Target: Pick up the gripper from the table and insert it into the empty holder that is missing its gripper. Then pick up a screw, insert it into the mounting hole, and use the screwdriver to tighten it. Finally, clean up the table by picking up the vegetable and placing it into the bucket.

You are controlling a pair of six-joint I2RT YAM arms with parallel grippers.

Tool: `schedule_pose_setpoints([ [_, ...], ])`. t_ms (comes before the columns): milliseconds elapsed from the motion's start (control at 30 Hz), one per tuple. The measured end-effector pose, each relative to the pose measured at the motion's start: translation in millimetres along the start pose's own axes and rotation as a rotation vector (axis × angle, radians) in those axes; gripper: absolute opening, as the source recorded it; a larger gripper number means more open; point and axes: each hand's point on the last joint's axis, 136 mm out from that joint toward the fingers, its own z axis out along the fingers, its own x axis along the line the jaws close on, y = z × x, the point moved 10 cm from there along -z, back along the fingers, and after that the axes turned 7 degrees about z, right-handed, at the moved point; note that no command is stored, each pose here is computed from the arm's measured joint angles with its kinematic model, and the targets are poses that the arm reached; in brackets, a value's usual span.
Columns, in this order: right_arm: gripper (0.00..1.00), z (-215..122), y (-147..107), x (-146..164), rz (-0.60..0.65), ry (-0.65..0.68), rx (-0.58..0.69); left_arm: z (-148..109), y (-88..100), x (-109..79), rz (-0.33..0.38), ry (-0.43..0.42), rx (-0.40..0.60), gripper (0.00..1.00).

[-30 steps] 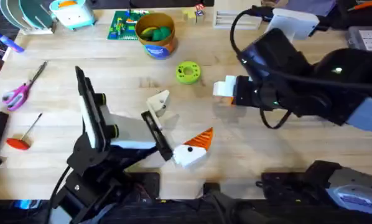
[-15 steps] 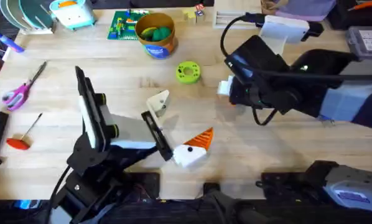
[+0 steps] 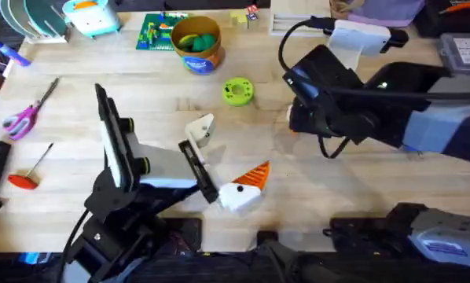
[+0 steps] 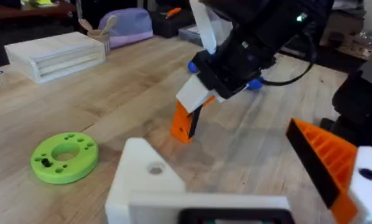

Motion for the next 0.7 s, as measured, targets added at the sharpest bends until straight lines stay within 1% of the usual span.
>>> schedule_pose_setpoints([
  [33,0.073,0,0,0,0.0,-0.001,0.0,0,-0.1,0.0,0.0,0.0,0.0,0.993],
  [67,0.029,0,0,0,0.003,0.001,0.0,0,-0.1,0.0,0.0,0.0,0.0,0.992],
  [100,0.02,0,0,1,0.002,0.005,0.004,0,0.0,0.0,0.0,0.0,0.0,0.993],
  [333,0.028,-7,1,0,0.008,0.029,0.005,0,0.0,0.0,0.0,0.0,0.0,0.993],
  [567,0.028,-38,11,-6,0.039,0.135,-0.063,0,-0.1,0.0,0.0,0.0,0.0,0.993],
  [700,0.028,-57,12,-17,0.024,0.17,-0.089,0,0.0,0.0,0.0,0.0,0.0,0.993],
])
